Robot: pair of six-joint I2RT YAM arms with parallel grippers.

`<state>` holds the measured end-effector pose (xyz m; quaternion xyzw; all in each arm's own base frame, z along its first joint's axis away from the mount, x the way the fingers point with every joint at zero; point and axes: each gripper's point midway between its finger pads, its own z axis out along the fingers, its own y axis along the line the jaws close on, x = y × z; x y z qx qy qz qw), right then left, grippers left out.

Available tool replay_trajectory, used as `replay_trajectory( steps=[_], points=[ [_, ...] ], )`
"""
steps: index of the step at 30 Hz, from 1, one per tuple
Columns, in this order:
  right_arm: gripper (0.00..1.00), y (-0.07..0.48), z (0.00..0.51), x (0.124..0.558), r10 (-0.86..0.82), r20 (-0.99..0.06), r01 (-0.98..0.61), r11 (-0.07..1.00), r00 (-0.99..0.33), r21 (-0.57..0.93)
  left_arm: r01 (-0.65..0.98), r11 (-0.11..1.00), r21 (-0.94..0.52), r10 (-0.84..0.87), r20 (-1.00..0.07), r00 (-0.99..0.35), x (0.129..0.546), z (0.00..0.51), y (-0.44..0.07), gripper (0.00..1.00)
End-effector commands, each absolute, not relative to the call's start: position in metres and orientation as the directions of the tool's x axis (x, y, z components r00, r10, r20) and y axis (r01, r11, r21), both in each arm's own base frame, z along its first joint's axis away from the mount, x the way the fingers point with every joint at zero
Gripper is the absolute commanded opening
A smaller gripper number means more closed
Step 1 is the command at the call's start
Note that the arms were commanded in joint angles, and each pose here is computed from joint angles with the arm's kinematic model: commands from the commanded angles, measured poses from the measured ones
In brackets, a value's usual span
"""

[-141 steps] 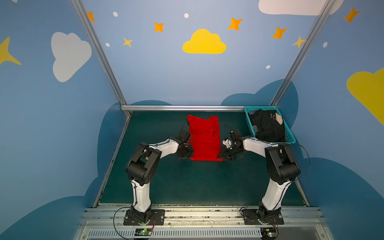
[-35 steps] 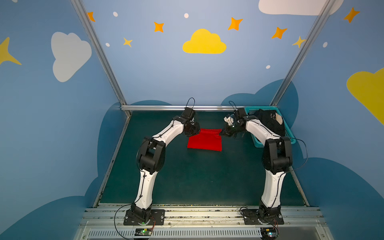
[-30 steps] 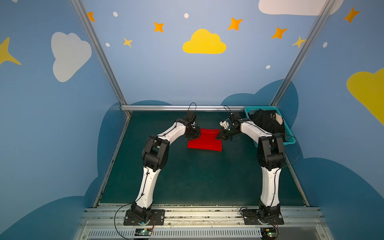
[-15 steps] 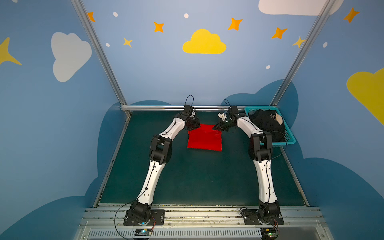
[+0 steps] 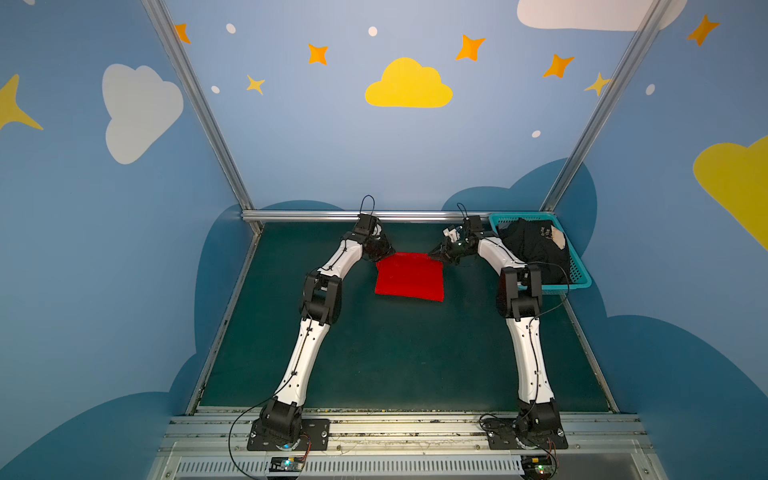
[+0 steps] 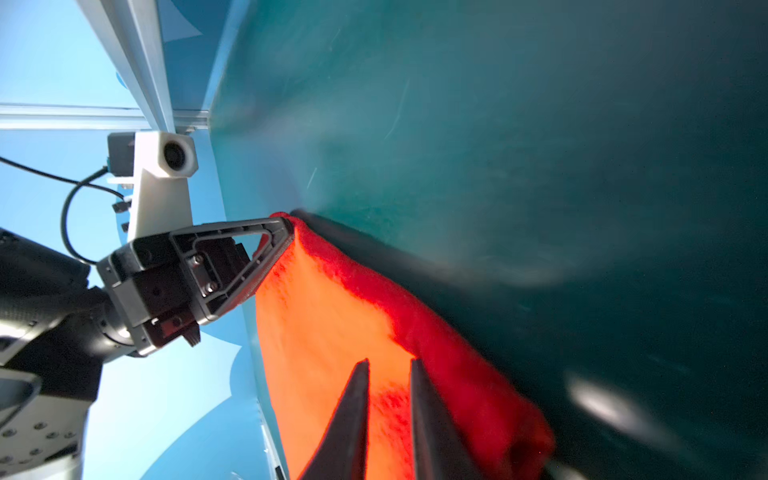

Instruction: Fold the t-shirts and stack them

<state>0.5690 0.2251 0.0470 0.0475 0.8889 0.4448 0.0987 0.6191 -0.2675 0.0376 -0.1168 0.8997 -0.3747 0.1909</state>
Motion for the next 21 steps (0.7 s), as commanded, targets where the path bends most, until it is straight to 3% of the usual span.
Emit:
replay_trajectory(
  steps=[1, 3, 5, 8, 11, 21],
  points=[
    [0.30, 0.217, 0.115, 0.569, 0.163, -0.241, -0.098, 0.597, -0.957, 0.796, 0.028, 0.681, -0.732, -0.356, -0.365, -0.860, 0.627, 0.112, -0.263, 0.10],
    [0.37, 0.212, 0.134, 0.563, 0.156, -0.276, -0.127, 0.612, -0.948, 0.781, 0.059, 0.691, -0.721, -0.348, -0.403, -0.847, 0.624, 0.137, -0.259, 0.17],
    [0.48, 0.205, 0.148, 0.552, 0.148, -0.305, -0.144, 0.639, -0.941, 0.756, 0.086, 0.715, -0.694, -0.332, -0.444, -0.832, 0.617, 0.158, -0.251, 0.30],
    [0.56, 0.193, 0.159, 0.535, 0.141, -0.339, -0.155, 0.685, -0.930, 0.712, 0.096, 0.768, -0.633, -0.296, -0.484, -0.823, 0.601, 0.175, -0.238, 0.56],
    [0.61, 0.178, 0.154, 0.516, 0.140, -0.342, -0.131, 0.741, -0.929, 0.659, 0.072, 0.828, -0.557, -0.255, -0.487, -0.835, 0.582, 0.170, -0.220, 0.70],
    [0.70, 0.163, 0.092, 0.468, 0.136, -0.216, -0.028, 0.783, -0.967, 0.621, -0.019, 0.899, -0.437, -0.183, -0.336, -0.924, 0.525, 0.081, -0.193, 0.89]
  ],
)
